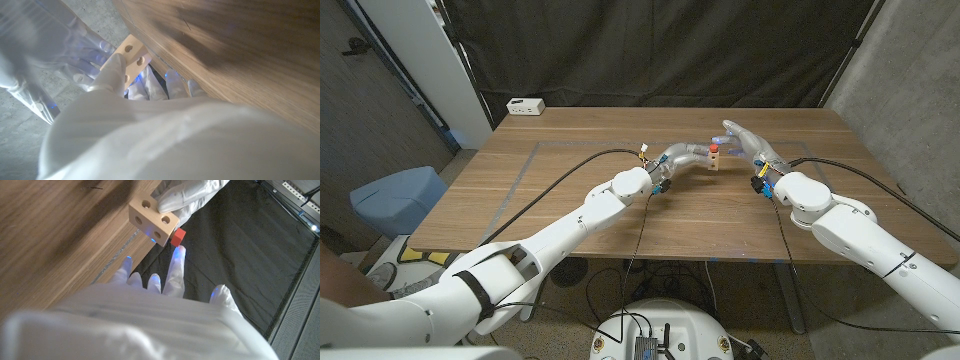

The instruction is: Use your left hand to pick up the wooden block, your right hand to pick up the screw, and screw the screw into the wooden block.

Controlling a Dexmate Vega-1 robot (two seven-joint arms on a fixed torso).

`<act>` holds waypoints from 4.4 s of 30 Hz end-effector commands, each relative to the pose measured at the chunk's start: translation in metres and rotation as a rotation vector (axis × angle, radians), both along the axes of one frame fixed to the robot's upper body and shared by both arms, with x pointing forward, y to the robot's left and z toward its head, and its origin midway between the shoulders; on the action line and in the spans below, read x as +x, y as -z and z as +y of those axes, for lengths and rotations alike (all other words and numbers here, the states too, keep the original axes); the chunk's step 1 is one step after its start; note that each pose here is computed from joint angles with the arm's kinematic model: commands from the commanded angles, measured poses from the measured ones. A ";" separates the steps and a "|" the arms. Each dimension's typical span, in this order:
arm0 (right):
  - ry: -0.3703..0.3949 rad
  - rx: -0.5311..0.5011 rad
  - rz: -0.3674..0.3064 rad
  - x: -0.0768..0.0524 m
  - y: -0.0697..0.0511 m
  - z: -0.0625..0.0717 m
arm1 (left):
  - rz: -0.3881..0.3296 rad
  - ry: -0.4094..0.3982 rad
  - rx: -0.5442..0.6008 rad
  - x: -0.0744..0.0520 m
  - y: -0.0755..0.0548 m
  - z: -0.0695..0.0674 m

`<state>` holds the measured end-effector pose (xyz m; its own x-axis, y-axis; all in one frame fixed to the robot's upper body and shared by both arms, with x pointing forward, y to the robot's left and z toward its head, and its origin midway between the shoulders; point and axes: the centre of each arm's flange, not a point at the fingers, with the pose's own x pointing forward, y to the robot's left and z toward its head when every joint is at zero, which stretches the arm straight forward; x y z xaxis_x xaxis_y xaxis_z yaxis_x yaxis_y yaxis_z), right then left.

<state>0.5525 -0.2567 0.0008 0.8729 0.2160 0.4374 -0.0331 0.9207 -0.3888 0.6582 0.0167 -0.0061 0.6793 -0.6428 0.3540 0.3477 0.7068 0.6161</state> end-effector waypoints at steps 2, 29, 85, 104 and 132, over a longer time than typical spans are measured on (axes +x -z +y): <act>0.000 0.000 0.004 0.001 0.000 0.001 | -0.003 0.002 -0.004 0.001 -0.002 0.002; 0.027 0.007 0.007 -0.005 0.003 0.003 | -0.001 -0.006 -0.014 0.000 0.000 0.010; 0.059 0.044 0.007 -0.019 0.013 -0.005 | -0.003 -0.008 -0.013 0.001 0.000 0.011; 0.050 0.045 -0.010 -0.011 0.008 -0.005 | -0.008 -0.006 -0.007 0.001 -0.001 0.011; -0.027 0.022 0.010 0.004 0.002 -0.004 | -0.014 0.001 0.001 0.003 -0.005 0.008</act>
<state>0.5510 -0.2617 -0.0037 0.8748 0.1976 0.4424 -0.0282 0.9323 -0.3606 0.6602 0.0264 -0.0032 0.6769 -0.6403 0.3630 0.3389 0.7089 0.6185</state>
